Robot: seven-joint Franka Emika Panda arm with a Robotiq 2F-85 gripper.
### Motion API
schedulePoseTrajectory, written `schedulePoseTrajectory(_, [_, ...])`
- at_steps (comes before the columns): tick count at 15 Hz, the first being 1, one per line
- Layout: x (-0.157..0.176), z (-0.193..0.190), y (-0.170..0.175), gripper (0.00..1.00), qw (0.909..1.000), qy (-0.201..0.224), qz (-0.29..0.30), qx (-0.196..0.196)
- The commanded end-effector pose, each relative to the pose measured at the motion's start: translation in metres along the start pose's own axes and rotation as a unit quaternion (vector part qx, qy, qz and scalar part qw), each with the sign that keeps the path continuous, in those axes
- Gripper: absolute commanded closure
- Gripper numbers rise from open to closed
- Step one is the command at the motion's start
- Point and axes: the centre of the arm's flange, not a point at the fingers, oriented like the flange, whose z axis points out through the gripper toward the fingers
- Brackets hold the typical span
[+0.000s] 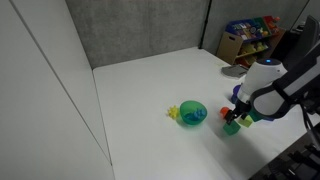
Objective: Put the green block on top of the yellow block, move the green bowl to the right, pick up the yellow toy on the left and put it in the green bowl
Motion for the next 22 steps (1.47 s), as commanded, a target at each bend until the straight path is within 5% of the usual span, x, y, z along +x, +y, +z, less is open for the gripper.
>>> schedulePoseTrajectory(1, [0.012,0.023,-0.009,0.00,0.9999,0.000,0.011,-0.013])
schedulePoseTrajectory(7, [0.016,0.045,-0.014,0.00,0.9996,-0.008,0.015,-0.023])
schedulePoseTrajectory(9, [0.018,0.048,-0.014,0.25,0.9995,-0.010,0.015,-0.027])
schedulePoseTrajectory(14, [0.020,0.039,-0.010,0.66,0.9995,-0.014,0.015,-0.024])
schedulePoseTrajectory(22, [0.034,-0.016,0.006,0.70,0.9997,-0.006,0.023,-0.010])
